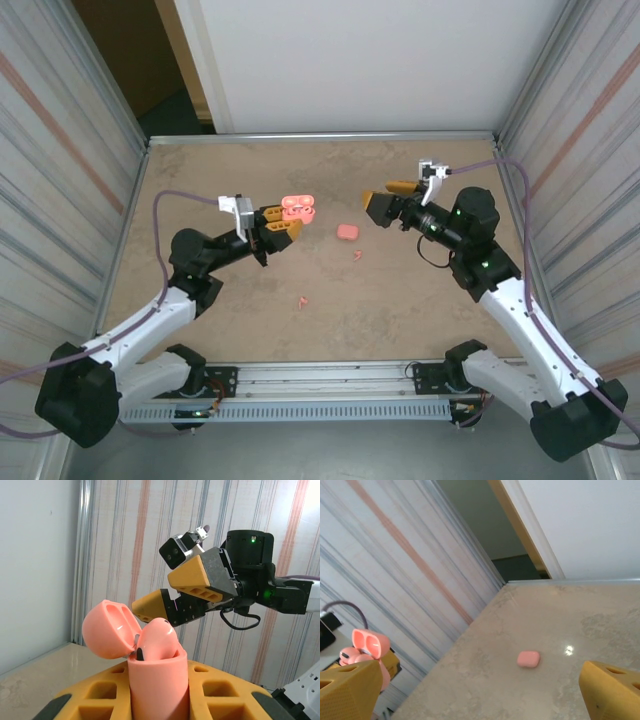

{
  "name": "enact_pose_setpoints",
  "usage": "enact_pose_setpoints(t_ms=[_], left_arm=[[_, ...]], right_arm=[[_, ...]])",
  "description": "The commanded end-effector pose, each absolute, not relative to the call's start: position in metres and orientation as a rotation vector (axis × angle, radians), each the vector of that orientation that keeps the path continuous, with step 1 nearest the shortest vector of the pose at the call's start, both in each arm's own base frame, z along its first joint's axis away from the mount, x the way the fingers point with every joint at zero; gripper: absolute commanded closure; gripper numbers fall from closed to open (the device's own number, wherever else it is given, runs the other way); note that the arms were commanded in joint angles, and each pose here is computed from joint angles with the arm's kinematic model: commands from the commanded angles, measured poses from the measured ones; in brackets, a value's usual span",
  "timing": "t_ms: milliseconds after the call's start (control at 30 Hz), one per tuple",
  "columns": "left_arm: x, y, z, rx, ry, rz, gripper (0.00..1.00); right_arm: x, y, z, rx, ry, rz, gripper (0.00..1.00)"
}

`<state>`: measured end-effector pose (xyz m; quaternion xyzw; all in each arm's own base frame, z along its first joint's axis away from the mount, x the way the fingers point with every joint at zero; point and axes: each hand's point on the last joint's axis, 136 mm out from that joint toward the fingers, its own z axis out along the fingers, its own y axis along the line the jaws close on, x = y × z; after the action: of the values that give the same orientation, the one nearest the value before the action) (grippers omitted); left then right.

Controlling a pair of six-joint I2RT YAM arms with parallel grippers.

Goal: Insert the wireless bluetooth earbuds into the charging case

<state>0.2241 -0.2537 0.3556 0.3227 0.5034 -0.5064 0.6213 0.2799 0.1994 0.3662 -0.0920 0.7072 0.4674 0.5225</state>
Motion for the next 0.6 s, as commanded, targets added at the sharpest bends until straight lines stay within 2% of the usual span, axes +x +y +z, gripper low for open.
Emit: enact_pose_setpoints(t_ms=[0, 567], left_arm=[[0.22, -0.251, 0.38, 0.727, 1.066, -1.164, 1.0], [0.22, -0.258, 0.384, 0.733, 1.028, -1.227, 1.0]], right_arm=[[0.277, 0.203, 0.387, -0.189, 1.612, 1.258, 0.01], [0.27, 0.253, 0.386, -0.324, 1.624, 1.534, 0.01]])
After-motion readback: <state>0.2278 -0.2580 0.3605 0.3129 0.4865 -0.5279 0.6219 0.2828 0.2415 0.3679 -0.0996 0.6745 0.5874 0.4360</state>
